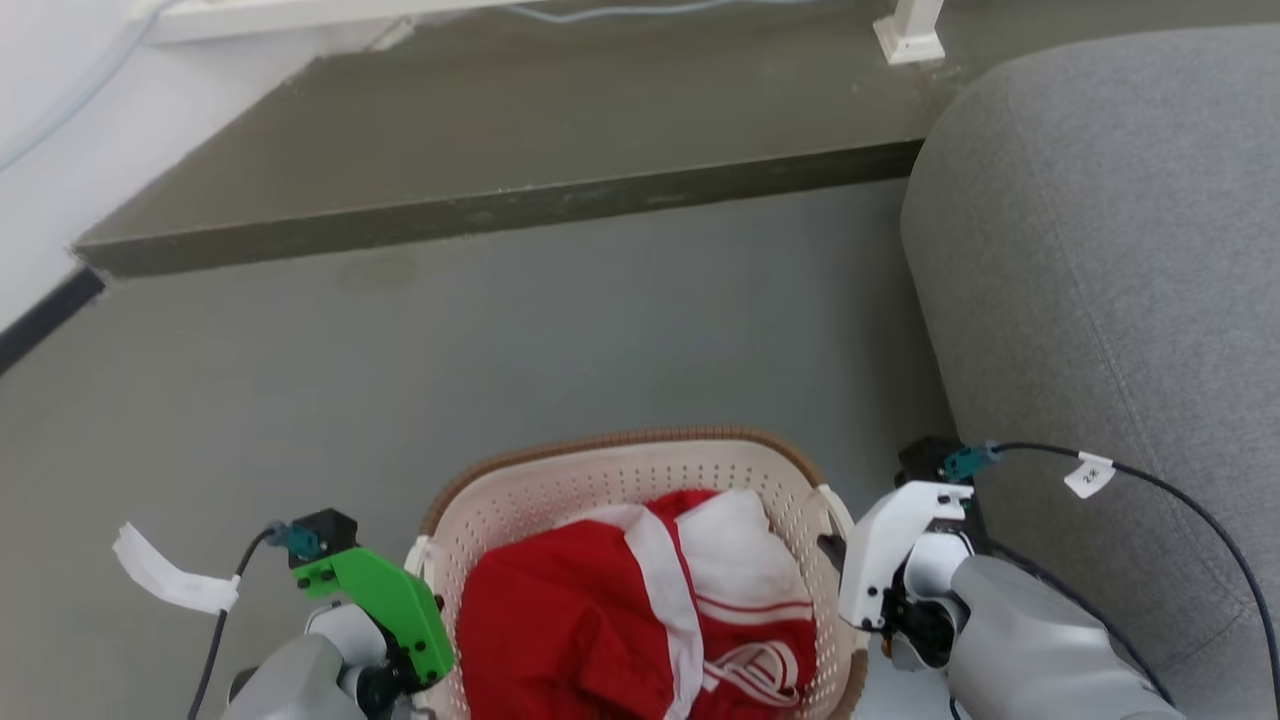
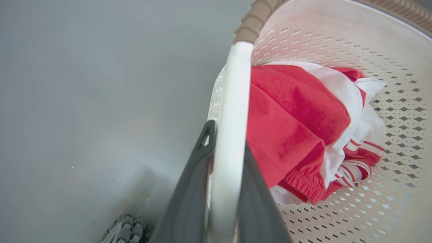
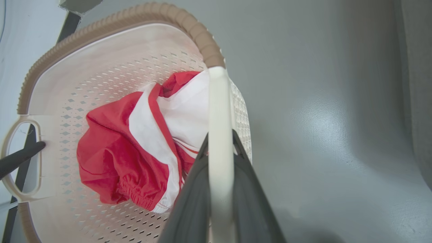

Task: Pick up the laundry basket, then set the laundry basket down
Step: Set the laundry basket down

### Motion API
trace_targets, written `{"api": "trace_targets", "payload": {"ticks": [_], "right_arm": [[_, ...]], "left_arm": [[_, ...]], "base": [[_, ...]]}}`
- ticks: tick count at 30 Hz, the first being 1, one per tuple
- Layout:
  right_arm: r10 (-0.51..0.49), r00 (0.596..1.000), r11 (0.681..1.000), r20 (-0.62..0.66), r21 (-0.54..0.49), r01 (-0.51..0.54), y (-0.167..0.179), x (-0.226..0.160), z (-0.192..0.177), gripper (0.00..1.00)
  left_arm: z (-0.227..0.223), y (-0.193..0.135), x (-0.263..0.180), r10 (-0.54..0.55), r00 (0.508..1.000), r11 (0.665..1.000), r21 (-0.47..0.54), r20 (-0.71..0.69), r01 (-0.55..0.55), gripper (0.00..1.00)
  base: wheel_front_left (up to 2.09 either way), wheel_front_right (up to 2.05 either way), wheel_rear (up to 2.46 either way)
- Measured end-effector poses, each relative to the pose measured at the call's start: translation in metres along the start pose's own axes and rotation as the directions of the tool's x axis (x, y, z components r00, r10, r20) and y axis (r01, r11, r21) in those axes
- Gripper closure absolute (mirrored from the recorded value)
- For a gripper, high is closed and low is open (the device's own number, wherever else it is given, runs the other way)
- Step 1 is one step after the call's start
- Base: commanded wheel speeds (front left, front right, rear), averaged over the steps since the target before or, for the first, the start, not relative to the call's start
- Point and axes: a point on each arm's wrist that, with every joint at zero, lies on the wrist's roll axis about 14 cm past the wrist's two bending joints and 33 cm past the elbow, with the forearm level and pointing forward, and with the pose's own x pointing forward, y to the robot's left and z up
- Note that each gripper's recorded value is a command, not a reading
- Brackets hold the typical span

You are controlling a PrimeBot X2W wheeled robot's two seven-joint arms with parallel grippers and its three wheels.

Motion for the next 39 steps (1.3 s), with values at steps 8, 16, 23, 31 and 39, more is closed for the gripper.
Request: {"api": "trace_targets", "payload": {"ticks": [8, 16, 23, 31, 39], "right_arm": [[-0.001, 1.0, 1.0, 0.011, -0.002, 0.001, -0.003, 0.017, 0.015, 1.0], [-0.003, 0.999, 1.0, 0.041, -0.025, 0.004, -0.007, 0.039, 0.037, 1.0], [-0.014, 0.998, 0.999, 0.069, -0.034, 0.016, -0.015, 0.064, 0.057, 1.0], [-0.022, 0.996, 0.999, 0.089, -0.04, 0.025, -0.021, 0.088, 0.072, 1.0], [-0.033, 0.995, 0.998, 0.094, -0.054, 0.039, -0.031, 0.117, 0.082, 1.0]], "left_arm": [[0.016, 0.003, 0.018, 0.002, 1.0, 1.0, 0.006, 0.013, -0.002, 1.0], [0.036, 0.008, 0.04, 0.005, 1.0, 1.0, 0.03, 0.029, -0.006, 1.0], [0.056, 0.01, 0.066, -0.003, 0.999, 0.998, 0.062, 0.046, 0.0, 1.0], [0.075, 0.015, 0.09, -0.007, 0.997, 0.997, 0.077, 0.074, 0.001, 1.0], [0.087, 0.021, 0.12, -0.012, 0.996, 0.996, 0.087, 0.091, 0.004, 1.0]], "base": [[0.0, 0.0, 0.0], [0.0, 0.0, 0.0], [0.0, 0.0, 0.0], [0.0, 0.0, 0.0], [0.0, 0.0, 0.0]]}}
